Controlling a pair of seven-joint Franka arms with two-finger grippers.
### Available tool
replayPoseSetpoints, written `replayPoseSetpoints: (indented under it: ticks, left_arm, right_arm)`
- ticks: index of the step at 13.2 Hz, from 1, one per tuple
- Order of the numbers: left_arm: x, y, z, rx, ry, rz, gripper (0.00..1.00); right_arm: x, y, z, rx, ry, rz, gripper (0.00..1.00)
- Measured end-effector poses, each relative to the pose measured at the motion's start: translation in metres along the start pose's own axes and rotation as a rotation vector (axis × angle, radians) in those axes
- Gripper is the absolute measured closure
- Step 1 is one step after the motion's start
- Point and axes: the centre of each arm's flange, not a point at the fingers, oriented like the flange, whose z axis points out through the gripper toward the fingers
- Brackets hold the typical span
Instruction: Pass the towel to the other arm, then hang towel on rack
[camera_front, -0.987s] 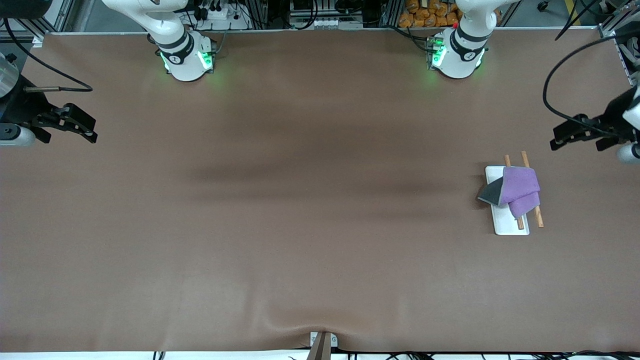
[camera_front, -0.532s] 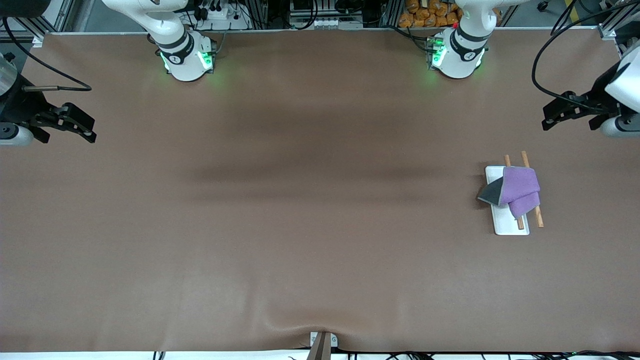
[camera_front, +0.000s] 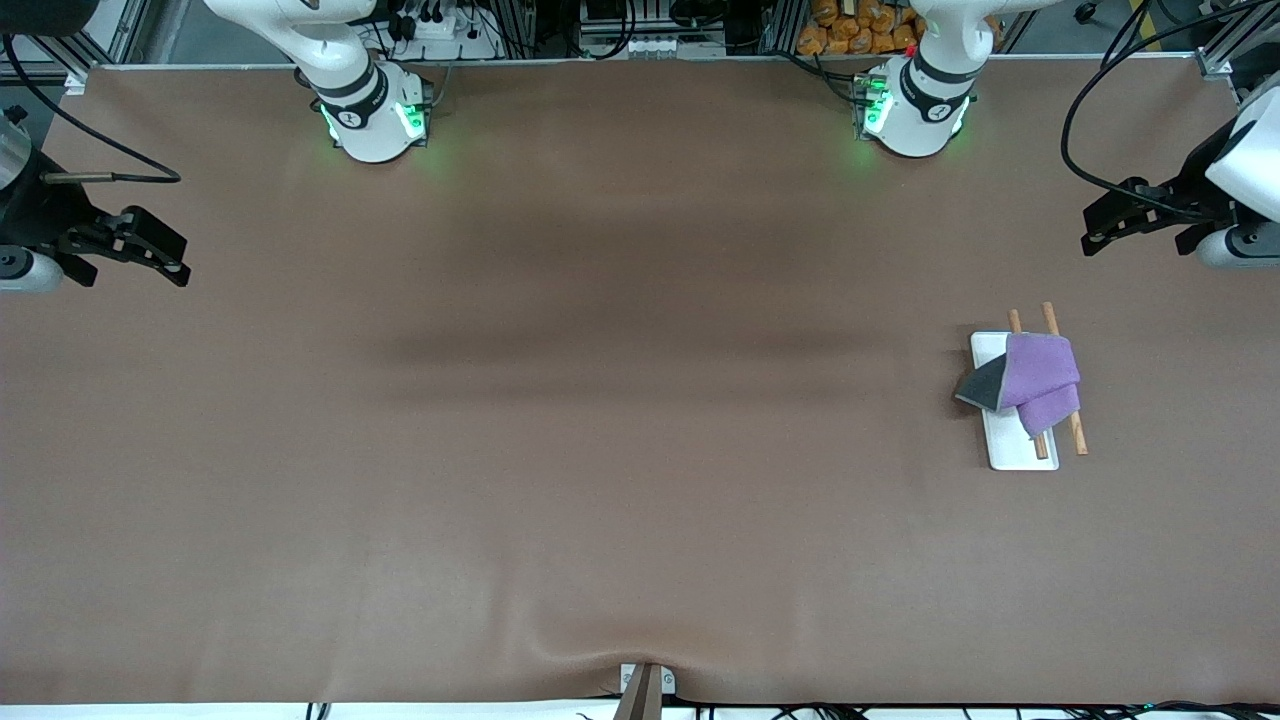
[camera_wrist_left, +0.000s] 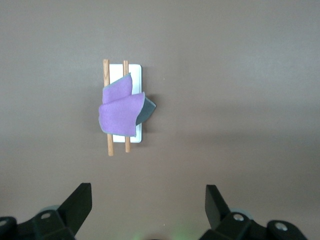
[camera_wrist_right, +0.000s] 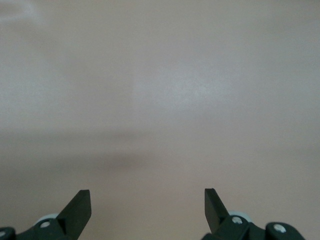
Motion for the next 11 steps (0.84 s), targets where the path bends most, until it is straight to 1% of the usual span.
replayPoseSetpoints:
  ticks: [3, 7, 11]
  left_arm:
    - [-0.0036, -0.0032, 0.0005, 0.001, -0.029, -0.008, 0.0]
    - [-0.0051, -0.0095, -0.0016, 0.002, -0.038, -0.077, 0.0]
    - [-0.0052, -0.0113, -0.0021, 0.002, -0.039, -0.096, 0.0]
  right_arm:
    - [0.0003, 0.0003, 0.0005, 0.0, -0.001, 0.001, 0.0]
    - [0.0003, 0.0004, 0.0006, 0.0, -0.001, 0.001, 0.0]
    - [0.0003, 0.0004, 0.0004, 0.0, -0.001, 0.001, 0.0]
